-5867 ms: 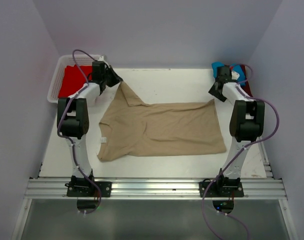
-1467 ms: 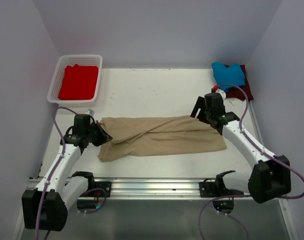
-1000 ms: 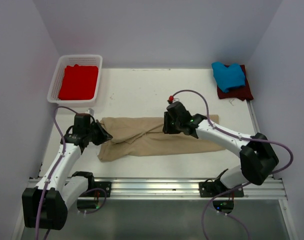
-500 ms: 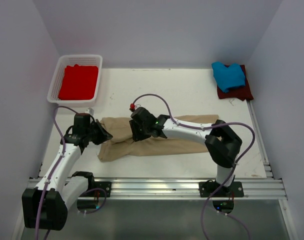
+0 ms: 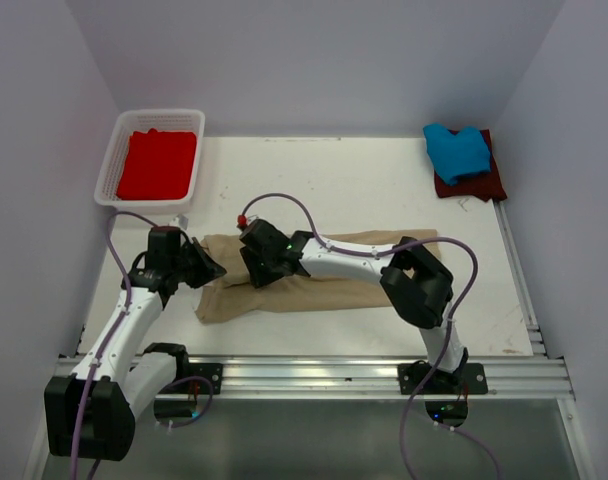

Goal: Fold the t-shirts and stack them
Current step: Fold the other side of the tshirt into a rectangle

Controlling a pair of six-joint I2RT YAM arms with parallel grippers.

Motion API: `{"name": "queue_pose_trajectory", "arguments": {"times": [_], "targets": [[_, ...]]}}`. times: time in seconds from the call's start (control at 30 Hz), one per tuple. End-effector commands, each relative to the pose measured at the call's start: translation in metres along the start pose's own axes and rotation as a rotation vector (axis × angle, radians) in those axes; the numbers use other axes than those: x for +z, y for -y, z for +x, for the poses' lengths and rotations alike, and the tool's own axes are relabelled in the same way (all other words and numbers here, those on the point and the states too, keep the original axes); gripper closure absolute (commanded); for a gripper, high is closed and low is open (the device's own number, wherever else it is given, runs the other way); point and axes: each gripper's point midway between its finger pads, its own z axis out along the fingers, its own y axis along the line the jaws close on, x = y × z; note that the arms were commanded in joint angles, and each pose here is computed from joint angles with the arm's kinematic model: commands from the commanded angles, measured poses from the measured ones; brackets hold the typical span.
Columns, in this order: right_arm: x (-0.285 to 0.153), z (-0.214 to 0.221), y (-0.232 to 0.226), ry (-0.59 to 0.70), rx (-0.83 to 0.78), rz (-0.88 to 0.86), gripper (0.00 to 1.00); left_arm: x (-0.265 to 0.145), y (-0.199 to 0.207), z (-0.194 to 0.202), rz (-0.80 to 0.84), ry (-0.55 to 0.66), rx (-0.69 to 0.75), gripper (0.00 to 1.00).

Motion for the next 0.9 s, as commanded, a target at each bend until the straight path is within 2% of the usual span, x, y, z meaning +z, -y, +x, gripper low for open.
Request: {"name": "queue_pose_trajectory", "arguments": {"times": [0.0, 0.67, 0.77, 0.8, 0.87], "targets": [[0.006, -0.006, -0.001, 0.002, -0.033, 0.022, 0.64, 0.003, 0.005, -0.005, 0.035, 0.020, -0.003, 1.00], [0.027, 0.013, 0.019, -0.040, -0.041, 0.105, 0.63, 0.007, 0.003, -0.004, 0.033, 0.015, -0.003, 1.00], [0.033, 0.018, 0.023, -0.047, -0.042, 0.122, 0.67, 0.008, 0.001, -0.002, 0.031, 0.013, -0.005, 1.00], [0.034, 0.019, 0.024, -0.051, -0.042, 0.124, 0.76, 0.008, 0.000, -0.001, 0.028, 0.009, -0.007, 1.00], [0.034, 0.021, 0.025, -0.052, -0.039, 0.125, 0.85, 0.008, 0.000, -0.001, 0.029, 0.010, -0.006, 1.00]]}}
